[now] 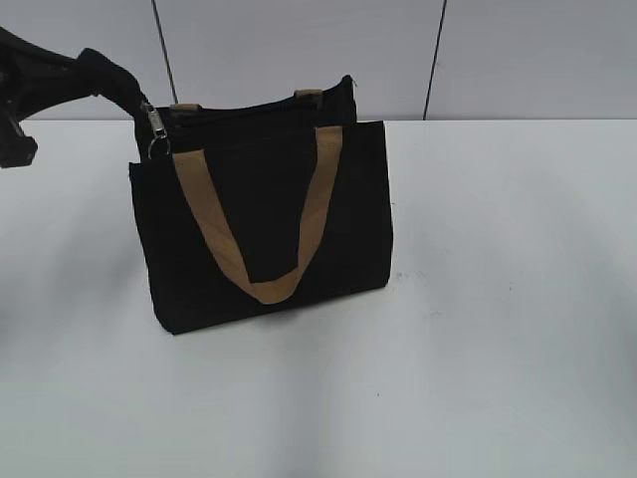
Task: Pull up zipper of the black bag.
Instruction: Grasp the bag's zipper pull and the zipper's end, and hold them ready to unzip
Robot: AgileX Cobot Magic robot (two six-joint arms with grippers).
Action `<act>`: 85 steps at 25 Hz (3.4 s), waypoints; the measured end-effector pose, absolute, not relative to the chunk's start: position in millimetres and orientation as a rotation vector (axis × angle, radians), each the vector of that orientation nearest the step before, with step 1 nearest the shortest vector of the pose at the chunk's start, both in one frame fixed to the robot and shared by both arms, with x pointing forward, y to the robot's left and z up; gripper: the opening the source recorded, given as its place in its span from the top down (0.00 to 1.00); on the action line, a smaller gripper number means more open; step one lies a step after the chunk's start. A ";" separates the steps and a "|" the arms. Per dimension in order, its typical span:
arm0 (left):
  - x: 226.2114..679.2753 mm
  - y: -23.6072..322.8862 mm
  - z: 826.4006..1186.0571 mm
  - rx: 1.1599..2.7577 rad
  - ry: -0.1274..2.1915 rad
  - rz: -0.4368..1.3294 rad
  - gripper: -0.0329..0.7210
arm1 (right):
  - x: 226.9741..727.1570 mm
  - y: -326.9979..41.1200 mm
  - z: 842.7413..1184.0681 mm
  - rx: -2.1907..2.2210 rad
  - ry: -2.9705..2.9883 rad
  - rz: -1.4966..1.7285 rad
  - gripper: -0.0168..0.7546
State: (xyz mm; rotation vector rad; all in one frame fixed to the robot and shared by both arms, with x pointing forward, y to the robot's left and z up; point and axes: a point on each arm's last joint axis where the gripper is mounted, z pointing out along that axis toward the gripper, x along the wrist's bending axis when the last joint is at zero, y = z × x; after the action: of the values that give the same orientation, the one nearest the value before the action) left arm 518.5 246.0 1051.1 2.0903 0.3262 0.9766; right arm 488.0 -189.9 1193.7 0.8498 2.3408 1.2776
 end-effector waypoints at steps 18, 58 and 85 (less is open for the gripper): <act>514.1 241.6 1068.4 1.863 0.557 0.851 0.93 | 545.1 -75.4 1148.4 0.514 2.548 1.288 0.43; 514.7 242.5 1068.1 1.847 0.607 0.830 0.93 | 559.8 17.9 1051.7 0.853 2.476 1.123 0.43; 514.9 242.8 1067.9 1.849 0.611 0.833 0.93 | 561.5 21.1 1041.0 0.854 2.504 1.103 0.98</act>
State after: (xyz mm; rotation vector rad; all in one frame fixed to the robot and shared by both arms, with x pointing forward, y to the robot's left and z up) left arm 514.9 242.8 1067.9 1.8489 0.6107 0.8332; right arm 561.5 21.1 1041.0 0.8537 2.5038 1.1026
